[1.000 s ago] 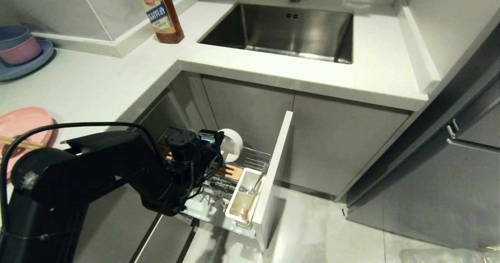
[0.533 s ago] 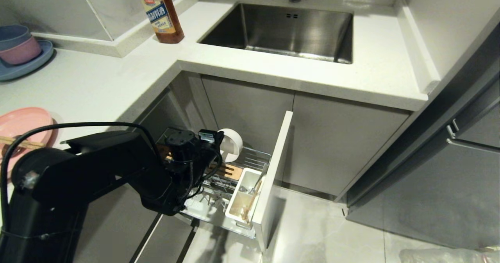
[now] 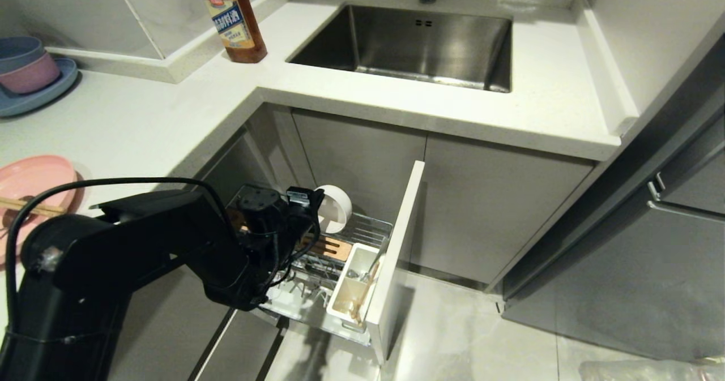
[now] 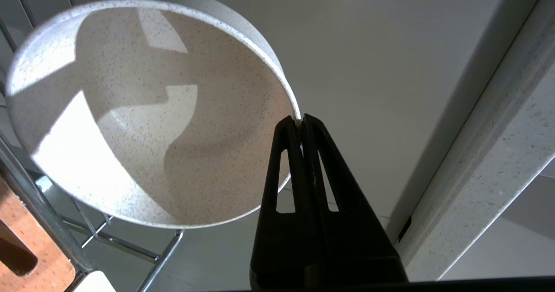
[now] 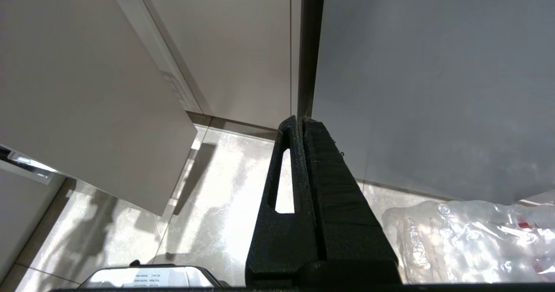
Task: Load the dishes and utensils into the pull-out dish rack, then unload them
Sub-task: Pick up the bowl and place it in the cupboard
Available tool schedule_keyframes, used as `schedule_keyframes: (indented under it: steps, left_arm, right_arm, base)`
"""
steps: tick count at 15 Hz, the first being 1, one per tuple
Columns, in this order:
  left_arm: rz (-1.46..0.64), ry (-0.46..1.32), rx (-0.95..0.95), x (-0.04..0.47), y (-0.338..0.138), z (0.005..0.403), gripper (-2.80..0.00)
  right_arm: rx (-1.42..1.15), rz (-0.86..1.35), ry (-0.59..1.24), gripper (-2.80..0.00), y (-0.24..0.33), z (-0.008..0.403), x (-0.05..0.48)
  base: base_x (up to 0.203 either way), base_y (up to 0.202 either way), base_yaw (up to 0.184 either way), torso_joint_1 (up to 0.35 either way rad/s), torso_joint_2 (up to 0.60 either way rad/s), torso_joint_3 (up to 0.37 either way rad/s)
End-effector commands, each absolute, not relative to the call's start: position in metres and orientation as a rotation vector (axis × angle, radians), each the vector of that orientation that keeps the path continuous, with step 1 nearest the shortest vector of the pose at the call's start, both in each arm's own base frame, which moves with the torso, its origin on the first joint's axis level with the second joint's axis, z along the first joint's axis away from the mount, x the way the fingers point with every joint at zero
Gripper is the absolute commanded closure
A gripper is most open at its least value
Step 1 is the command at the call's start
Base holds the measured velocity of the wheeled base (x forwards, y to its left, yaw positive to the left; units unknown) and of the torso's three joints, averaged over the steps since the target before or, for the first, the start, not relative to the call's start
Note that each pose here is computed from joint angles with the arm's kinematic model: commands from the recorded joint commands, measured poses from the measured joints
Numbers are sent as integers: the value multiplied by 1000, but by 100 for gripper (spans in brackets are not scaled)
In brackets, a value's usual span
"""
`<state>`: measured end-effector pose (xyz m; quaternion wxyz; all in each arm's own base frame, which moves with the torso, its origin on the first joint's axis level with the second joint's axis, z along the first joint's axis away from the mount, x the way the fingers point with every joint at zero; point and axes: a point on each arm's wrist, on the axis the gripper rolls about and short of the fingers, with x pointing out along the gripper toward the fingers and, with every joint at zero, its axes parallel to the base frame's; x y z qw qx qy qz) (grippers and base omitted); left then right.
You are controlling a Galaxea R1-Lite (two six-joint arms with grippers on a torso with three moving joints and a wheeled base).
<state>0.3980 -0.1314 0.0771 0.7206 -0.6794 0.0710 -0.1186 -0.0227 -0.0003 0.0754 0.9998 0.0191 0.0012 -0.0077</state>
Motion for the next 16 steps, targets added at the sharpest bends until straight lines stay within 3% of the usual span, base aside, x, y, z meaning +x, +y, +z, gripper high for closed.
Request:
schedule_keyframes:
  steps: [1, 16]
  left_arm:
    - [-270, 146, -1516, 398, -130, 77, 0]
    - [-403, 186, -1523, 402, -117, 69, 0]
  right_arm:
    - [38, -15, 5, 0, 0, 75, -23]
    - [38, -15, 5, 0, 0, 75, -22]
  base:
    - [0, 0, 0, 0, 0, 0]
    - [0, 0, 0, 0, 0, 0]
